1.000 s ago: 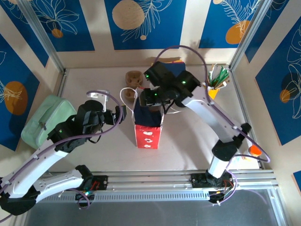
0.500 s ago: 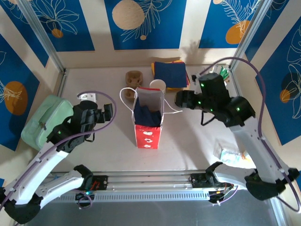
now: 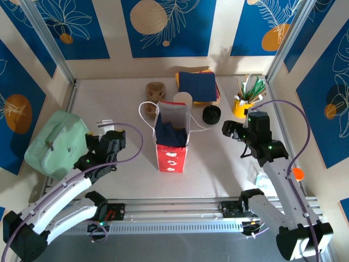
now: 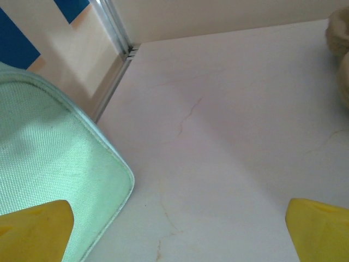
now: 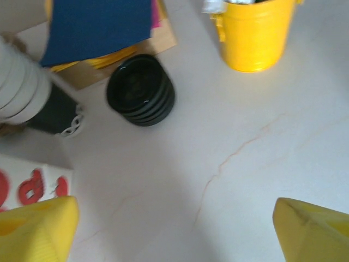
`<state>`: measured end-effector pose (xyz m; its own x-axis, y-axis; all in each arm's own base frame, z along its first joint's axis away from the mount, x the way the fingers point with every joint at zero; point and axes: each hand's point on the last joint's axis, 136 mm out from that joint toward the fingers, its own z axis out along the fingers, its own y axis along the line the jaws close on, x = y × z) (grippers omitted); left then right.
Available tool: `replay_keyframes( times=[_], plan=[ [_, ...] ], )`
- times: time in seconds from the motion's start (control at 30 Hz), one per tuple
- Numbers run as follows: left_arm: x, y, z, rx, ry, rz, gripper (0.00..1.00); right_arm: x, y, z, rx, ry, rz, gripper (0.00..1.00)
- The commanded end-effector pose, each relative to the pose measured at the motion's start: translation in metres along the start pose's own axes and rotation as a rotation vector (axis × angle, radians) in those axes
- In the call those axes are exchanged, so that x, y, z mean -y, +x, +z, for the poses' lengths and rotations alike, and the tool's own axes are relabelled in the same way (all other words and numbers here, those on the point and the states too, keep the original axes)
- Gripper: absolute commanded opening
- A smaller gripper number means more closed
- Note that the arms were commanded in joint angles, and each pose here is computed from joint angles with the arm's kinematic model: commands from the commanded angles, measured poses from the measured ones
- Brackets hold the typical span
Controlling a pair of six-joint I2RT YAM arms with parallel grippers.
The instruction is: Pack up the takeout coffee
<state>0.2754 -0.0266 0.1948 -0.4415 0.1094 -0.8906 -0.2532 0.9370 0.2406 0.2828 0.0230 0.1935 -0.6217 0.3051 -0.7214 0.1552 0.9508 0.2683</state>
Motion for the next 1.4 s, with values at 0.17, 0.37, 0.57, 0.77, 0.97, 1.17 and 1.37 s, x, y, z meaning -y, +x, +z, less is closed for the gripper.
replay_keyframes(
  times=[0.17,0.37,0.57,0.77,0.97,1.17,1.37],
  plan=[
    [-0.004,0.006,0.031,0.128,-0.024,-0.012,0.99,0.022,-0.009,0.039,0.154,0.0,0.02,0.99],
    [-0.009,0.034,0.057,0.135,-0.014,-0.015,0.99,0.024,-0.004,0.075,0.171,-0.016,-0.051,0.99],
    [-0.003,0.04,0.08,0.141,0.053,-0.06,0.99,0.007,-0.003,0.108,0.186,-0.107,-0.163,0.99],
    [0.021,0.02,0.097,0.283,0.156,-0.05,0.99,-0.007,-0.004,0.127,0.279,-0.175,-0.286,0.99],
    [0.035,0.036,0.119,0.269,0.209,-0.038,0.99,-0.005,0.006,0.147,0.32,-0.18,-0.319,0.99],
    [0.034,0.039,0.138,0.184,0.185,-0.044,0.99,0.004,0.002,0.151,0.293,-0.146,-0.269,0.99],
    [0.033,0.039,0.147,0.138,0.199,-0.057,0.99,0.005,0.003,0.151,0.285,-0.154,-0.264,0.99]
  ],
)
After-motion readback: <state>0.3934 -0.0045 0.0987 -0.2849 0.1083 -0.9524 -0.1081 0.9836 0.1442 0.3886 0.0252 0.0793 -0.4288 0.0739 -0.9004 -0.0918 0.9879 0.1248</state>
